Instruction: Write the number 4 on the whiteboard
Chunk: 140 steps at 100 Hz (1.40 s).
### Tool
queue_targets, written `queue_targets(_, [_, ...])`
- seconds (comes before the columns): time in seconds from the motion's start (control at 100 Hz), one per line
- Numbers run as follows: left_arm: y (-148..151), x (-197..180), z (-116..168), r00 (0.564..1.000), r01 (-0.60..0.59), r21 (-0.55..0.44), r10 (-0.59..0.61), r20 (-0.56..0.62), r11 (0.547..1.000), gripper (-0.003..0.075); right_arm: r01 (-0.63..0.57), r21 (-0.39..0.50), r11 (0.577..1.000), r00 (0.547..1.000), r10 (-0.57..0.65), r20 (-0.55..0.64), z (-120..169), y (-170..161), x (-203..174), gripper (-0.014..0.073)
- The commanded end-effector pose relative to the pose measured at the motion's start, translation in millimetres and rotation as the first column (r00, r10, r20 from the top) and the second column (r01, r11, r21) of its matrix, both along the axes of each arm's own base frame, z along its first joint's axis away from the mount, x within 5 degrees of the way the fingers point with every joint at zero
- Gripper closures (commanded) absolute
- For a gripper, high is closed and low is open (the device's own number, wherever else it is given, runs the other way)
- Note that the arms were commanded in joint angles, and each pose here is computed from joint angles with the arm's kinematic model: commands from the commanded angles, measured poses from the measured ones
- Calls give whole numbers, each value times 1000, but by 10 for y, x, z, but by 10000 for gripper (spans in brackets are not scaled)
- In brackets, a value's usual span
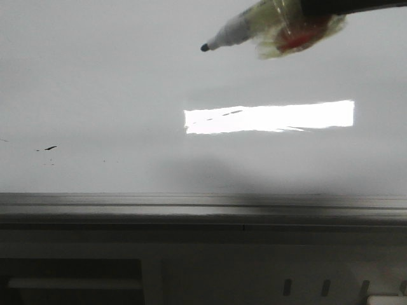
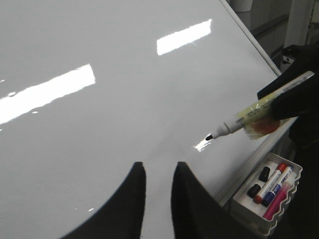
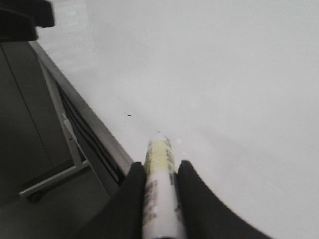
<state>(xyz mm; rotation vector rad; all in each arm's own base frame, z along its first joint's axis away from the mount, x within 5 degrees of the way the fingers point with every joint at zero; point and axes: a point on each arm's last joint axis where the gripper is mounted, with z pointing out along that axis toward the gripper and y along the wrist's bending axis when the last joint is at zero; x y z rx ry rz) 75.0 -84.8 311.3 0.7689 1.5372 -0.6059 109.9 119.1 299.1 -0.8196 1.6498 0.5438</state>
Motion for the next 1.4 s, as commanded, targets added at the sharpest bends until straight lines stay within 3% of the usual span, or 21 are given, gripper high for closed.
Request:
queue_targets(0.0, [123,-47,114,996,-60,-112,66,54,992,733,79,66,995,994,-84,73,164,8,112,659])
queue_targets(0.53, [191,-127,138,997,-56,-189,64,38,980,741,187,-20,982,977,-184,111,39,307,554,659])
queue_targets(0.97, [184,-133,129,998,-47,-183,54,30,982,741,289,-5,957,954,-287,91,1,202,703,659])
queue_targets(1.39, [184,-133,129,998,-47,-183,54,30,982,741,229,-81,970,973,-231,-4,-133,227,709,659])
